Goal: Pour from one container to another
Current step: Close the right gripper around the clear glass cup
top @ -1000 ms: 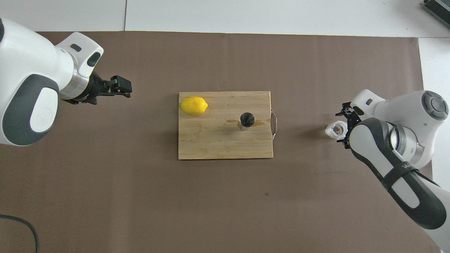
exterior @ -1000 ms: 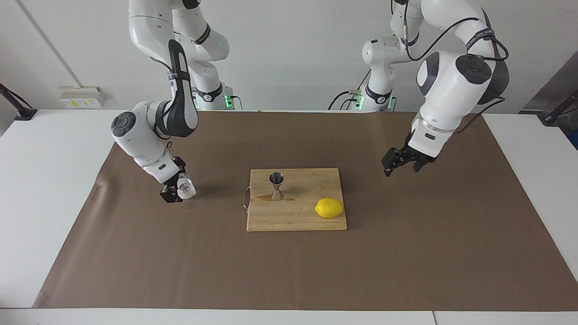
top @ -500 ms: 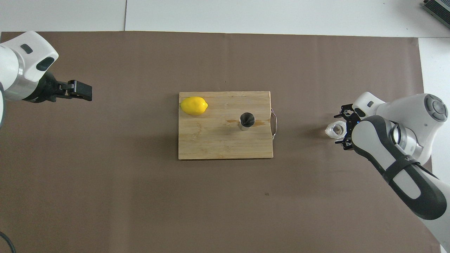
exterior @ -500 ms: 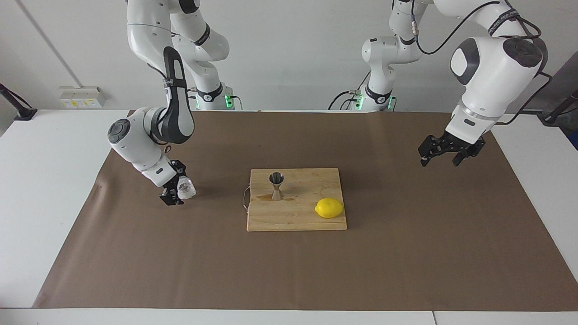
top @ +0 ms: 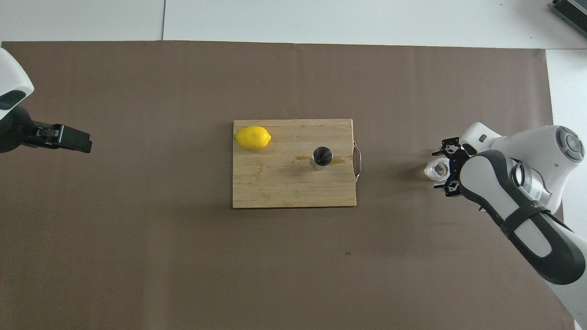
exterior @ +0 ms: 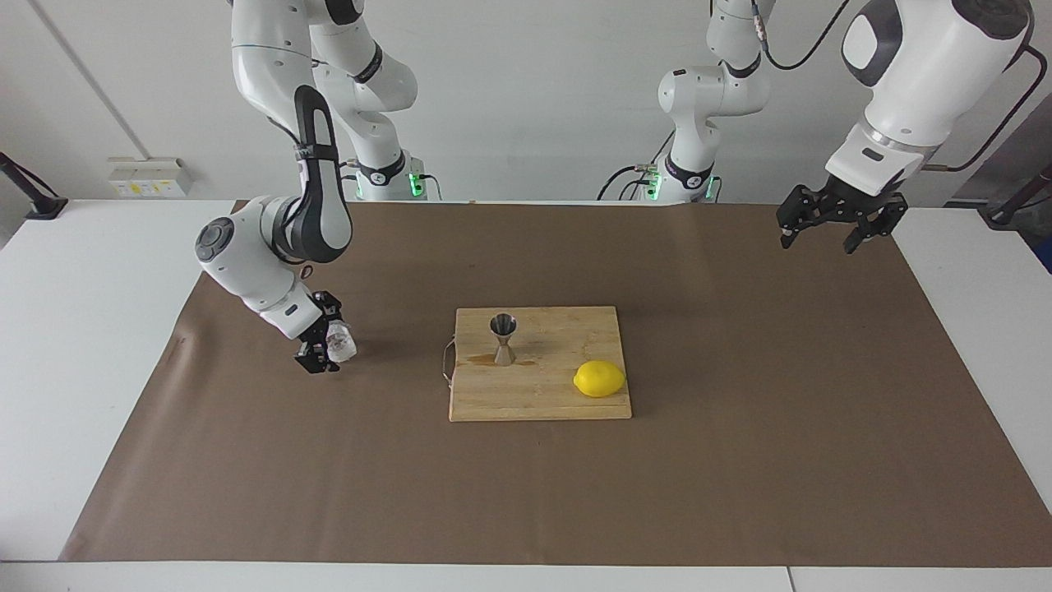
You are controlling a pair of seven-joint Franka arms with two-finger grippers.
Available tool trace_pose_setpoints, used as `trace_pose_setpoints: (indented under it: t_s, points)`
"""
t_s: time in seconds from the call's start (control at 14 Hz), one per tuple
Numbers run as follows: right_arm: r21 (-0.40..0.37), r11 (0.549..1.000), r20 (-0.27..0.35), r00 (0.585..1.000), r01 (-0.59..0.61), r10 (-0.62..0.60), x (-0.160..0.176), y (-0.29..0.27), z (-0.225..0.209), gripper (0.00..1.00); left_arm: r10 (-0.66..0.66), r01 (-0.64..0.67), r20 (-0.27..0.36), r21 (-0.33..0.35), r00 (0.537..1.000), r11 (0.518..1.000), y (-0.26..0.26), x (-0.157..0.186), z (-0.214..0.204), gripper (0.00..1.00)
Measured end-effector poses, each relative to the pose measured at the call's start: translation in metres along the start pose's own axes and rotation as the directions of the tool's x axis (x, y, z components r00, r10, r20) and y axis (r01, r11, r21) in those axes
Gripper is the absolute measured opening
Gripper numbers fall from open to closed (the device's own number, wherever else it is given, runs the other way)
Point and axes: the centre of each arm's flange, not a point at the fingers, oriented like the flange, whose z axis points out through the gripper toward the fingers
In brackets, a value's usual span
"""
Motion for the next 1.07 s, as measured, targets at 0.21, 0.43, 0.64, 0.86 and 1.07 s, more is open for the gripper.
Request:
trace_pose_setpoints:
  t_s: [0.21,0.43,0.64,0.86,1.07]
  points:
    - [0.0,1.0,-0.001,1.0,0.001,-0.001,-0.001,0.0,0.0,0.74,0.004,-0.004,-0.009,0.004,1.0,1.0,0.002,-0.01,-0.015,1.0]
    - [-0.001,1.0,-0.001,1.0,-0.005,0.005,-0.004,-0.001,-0.001,0.72,-0.007,0.007,0.0,0.004,1.0,1.0,-0.004,-0.011,-0.012,1.0]
    - [0.002,1.0,-0.003,1.0,-0.012,0.012,-0.009,-0.002,-0.001,0.72,-0.022,0.022,0.002,0.006,1.0,1.0,-0.011,-0.014,-0.015,1.0]
    - [0.004,1.0,-0.004,1.0,-0.007,0.007,-0.011,-0.002,-0.002,0.72,-0.023,0.023,0.006,0.006,1.0,1.0,-0.011,-0.016,-0.016,1.0]
    - [0.004,1.0,-0.006,1.0,-0.008,0.008,-0.01,-0.002,-0.002,0.7,-0.021,0.021,0.009,0.006,1.0,1.0,-0.01,-0.017,-0.016,1.0]
